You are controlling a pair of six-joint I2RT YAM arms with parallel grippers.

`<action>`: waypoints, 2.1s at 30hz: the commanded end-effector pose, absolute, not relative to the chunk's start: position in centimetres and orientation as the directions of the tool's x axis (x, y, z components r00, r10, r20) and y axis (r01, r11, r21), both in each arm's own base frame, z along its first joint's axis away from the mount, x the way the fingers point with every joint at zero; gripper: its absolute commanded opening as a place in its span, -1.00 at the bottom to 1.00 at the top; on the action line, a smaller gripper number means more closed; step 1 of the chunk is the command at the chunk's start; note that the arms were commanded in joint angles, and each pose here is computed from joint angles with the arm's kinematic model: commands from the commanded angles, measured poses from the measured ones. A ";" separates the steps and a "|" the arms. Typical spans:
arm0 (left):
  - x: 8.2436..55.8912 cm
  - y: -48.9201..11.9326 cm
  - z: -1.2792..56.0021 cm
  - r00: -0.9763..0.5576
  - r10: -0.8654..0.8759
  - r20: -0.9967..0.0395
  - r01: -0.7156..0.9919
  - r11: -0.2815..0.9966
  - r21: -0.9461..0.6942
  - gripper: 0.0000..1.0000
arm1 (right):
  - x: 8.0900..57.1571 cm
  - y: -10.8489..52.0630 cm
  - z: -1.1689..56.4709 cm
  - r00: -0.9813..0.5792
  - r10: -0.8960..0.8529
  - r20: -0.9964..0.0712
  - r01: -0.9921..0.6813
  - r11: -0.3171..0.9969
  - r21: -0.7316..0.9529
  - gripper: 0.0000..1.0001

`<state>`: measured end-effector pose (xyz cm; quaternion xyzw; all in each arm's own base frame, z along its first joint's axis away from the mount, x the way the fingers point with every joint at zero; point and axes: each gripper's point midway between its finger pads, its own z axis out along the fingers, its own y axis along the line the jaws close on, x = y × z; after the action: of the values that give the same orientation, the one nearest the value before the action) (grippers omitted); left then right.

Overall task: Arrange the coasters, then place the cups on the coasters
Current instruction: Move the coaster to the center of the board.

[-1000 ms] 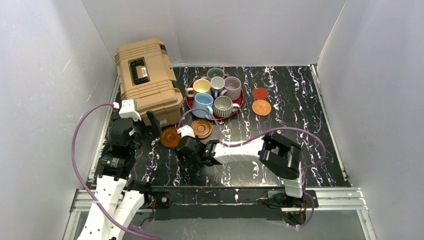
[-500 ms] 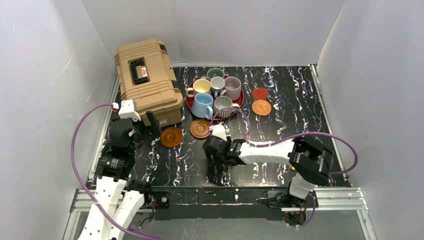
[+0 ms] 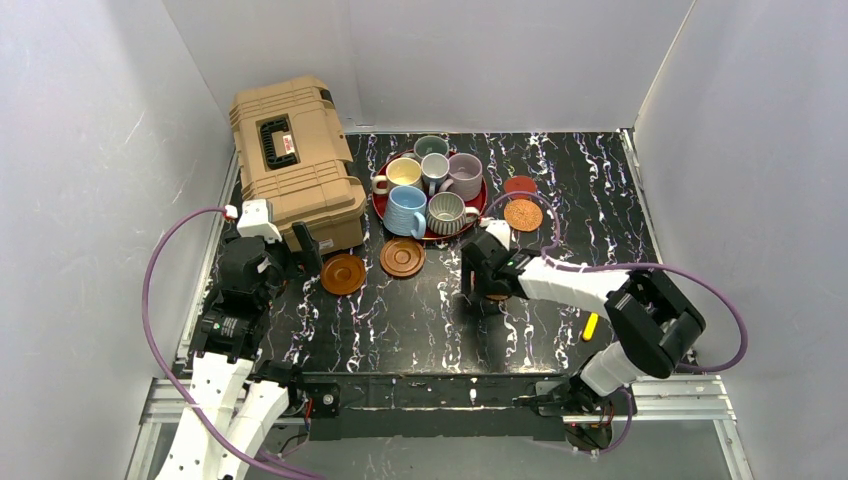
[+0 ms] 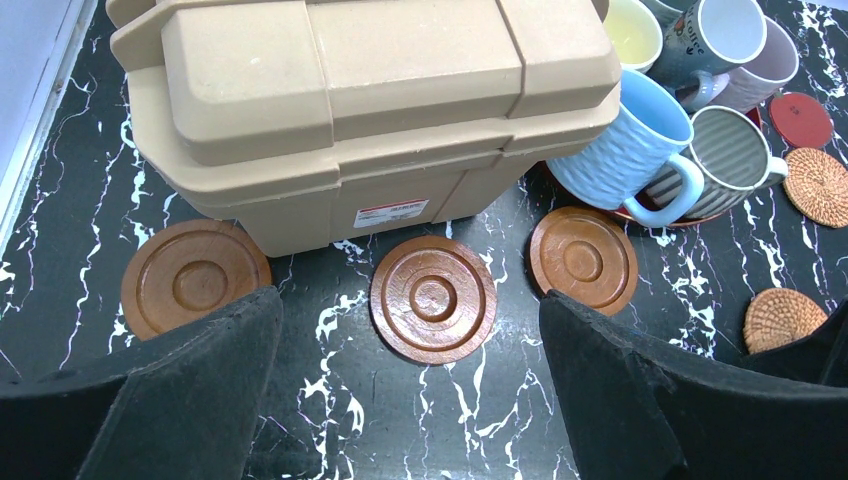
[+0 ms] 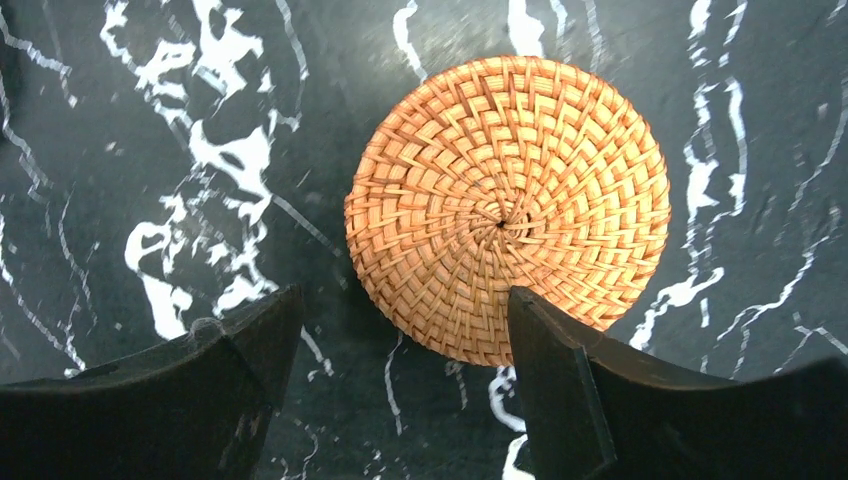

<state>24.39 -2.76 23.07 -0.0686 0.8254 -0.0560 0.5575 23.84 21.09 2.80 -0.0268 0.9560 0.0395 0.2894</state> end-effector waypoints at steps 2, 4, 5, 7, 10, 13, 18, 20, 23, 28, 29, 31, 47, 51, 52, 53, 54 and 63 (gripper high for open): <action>24.3 -2.5 23.7 -0.363 -0.174 -0.916 -0.065 0.985 -0.162 0.99 | 25.2 18.7 2.4 -0.840 -0.012 -0.542 -0.047 0.998 0.051 0.66; 24.3 -2.4 23.6 -0.363 -0.173 -0.916 -0.066 0.985 -0.160 0.99 | 25.9 17.8 2.6 -0.840 0.008 -0.543 -0.025 0.998 0.052 0.66; 24.3 -2.4 23.6 -0.363 -0.173 -0.915 -0.067 0.985 -0.160 0.99 | 26.2 17.3 2.7 -0.840 0.023 -0.542 -0.009 0.998 0.056 0.66; 24.3 -2.4 23.6 -0.363 -0.173 -0.916 -0.067 0.985 -0.159 0.99 | 26.8 16.5 2.9 -0.838 0.048 -0.544 0.010 0.997 0.073 0.66; 24.3 -2.4 23.6 -0.363 -0.174 -0.915 -0.065 0.985 -0.161 0.99 | 27.6 15.9 3.9 -0.822 0.070 -0.565 0.016 0.995 0.101 0.66; 24.4 -2.5 23.6 -0.365 -0.174 -0.915 -0.063 0.985 -0.162 0.99 | 28.2 15.9 5.2 -0.806 0.060 -0.589 -0.006 0.994 0.110 0.69; 24.4 -2.4 23.6 -0.363 -0.172 -0.916 -0.069 0.985 -0.158 0.99 | 27.9 16.8 8.1 -0.809 0.021 -0.587 -0.073 0.988 0.136 0.95; 24.4 -2.3 23.6 -0.361 -0.171 -0.917 -0.069 0.985 -0.157 0.99 | 27.4 16.4 9.2 -0.806 0.023 -0.592 -0.072 0.988 0.136 0.97; 24.4 -2.4 23.7 -0.361 -0.171 -0.917 -0.067 0.985 -0.158 0.99 | 26.2 14.6 9.8 -0.809 0.042 -0.587 -0.020 0.995 0.097 0.97; 24.5 -2.6 23.5 -0.367 -0.172 -0.914 -0.056 0.985 -0.163 0.99 | 24.0 12.4 8.3 -0.831 0.075 -0.551 0.056 0.997 0.051 0.97; 24.5 -2.7 23.5 -0.368 -0.171 -0.914 -0.055 0.985 -0.162 0.99 | 23.7 12.4 7.8 -0.839 0.078 -0.538 0.061 0.997 0.050 0.97; 24.5 -2.6 23.5 -0.368 -0.171 -0.914 -0.055 0.985 -0.162 0.99 | 23.2 12.4 7.0 -0.851 0.083 -0.518 0.068 0.997 0.048 0.97; 24.6 -2.6 23.4 -0.372 -0.169 -0.913 -0.059 0.986 -0.158 0.99 | 23.4 14.1 3.3 -0.877 0.074 -0.474 0.071 0.997 0.024 0.97; 24.6 -2.5 23.3 -0.375 -0.167 -0.912 -0.062 0.986 -0.156 0.99 | 23.8 14.4 2.6 -0.881 0.090 -0.465 0.091 0.996 0.020 0.93; 24.6 -2.5 23.3 -0.374 -0.168 -0.912 -0.062 0.986 -0.156 0.99 | 23.8 14.3 2.4 -0.882 0.090 -0.463 0.094 0.995 0.014 0.91; 24.6 -2.5 23.3 -0.376 -0.167 -0.911 -0.062 0.986 -0.155 0.99 | 23.9 14.2 2.2 -0.883 0.091 -0.461 0.098 0.995 0.009 0.90; 24.6 -2.5 23.3 -0.376 -0.167 -0.911 -0.062 0.986 -0.155 0.99 | 23.9 14.2 2.1 -0.882 0.093 -0.462 0.102 0.995 0.006 0.89; 24.5 -2.4 23.5 -0.368 -0.169 -0.914 -0.065 0.986 -0.155 0.99 | 25.2 12.9 1.5 -0.868 0.167 -0.468 0.166 0.985 0.044 0.81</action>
<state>24.63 -2.70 22.63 -0.0696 0.8307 -0.0512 0.5500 24.32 13.62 1.99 0.0666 0.9694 0.0043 0.2363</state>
